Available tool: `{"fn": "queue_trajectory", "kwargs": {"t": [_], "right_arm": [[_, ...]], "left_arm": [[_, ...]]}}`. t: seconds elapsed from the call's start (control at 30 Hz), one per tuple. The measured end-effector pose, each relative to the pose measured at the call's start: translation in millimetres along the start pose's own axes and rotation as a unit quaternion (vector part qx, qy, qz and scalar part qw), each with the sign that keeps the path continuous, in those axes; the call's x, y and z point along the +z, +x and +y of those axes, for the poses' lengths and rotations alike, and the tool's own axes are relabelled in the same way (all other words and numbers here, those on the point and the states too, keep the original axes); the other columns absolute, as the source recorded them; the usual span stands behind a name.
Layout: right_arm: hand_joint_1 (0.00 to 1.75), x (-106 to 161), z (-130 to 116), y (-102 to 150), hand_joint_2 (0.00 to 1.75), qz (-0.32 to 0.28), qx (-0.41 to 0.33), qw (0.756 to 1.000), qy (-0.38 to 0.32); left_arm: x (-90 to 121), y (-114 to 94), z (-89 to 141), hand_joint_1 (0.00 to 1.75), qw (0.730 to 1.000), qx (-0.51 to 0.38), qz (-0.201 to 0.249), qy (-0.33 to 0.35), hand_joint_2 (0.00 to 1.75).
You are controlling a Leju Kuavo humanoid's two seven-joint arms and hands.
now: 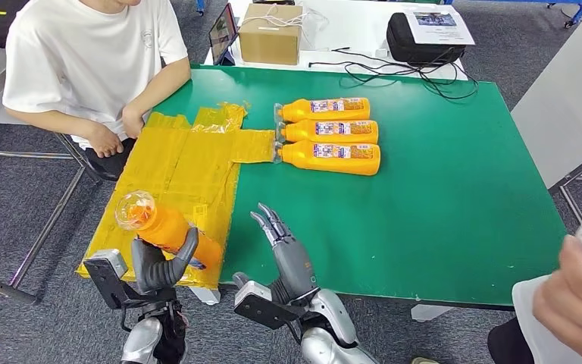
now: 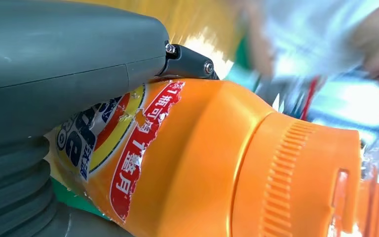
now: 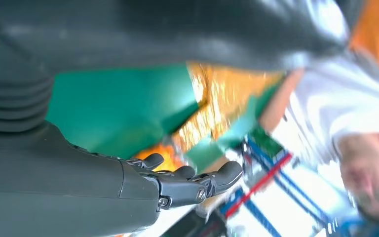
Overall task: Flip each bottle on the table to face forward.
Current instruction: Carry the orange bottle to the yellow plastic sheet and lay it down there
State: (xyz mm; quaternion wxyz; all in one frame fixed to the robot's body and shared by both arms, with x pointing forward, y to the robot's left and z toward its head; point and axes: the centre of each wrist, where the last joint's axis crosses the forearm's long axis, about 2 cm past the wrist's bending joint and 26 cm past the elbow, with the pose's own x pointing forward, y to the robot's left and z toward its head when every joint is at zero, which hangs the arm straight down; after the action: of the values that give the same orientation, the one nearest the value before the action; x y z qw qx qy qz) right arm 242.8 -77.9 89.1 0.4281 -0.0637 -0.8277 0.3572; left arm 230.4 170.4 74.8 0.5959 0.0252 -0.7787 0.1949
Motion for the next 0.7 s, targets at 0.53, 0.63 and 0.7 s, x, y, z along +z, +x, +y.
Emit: {"fn": "queue_trajectory", "kwargs": {"t": [0.53, 0.63, 0.7], "right_arm": [[0.00, 33.6, -60.8, -22.1, 0.00, 0.035, 0.018, 0.981, -0.190], [0.00, 34.5, -62.1, -22.9, 0.00, 0.037, 0.016, 0.981, -0.190], [0.00, 34.1, -61.9, -22.8, 0.00, 0.036, 0.007, 0.982, -0.187]], "left_arm": [[-39.3, -18.4, 16.9, 1.75, 0.858, -0.472, -0.169, -0.114, 1.75], [-45.5, -25.0, 21.3, 1.75, 0.851, -0.490, -0.152, -0.117, 1.75], [-50.0, -27.9, 22.6, 1.75, 0.838, -0.514, -0.139, -0.122, 1.75]]}}
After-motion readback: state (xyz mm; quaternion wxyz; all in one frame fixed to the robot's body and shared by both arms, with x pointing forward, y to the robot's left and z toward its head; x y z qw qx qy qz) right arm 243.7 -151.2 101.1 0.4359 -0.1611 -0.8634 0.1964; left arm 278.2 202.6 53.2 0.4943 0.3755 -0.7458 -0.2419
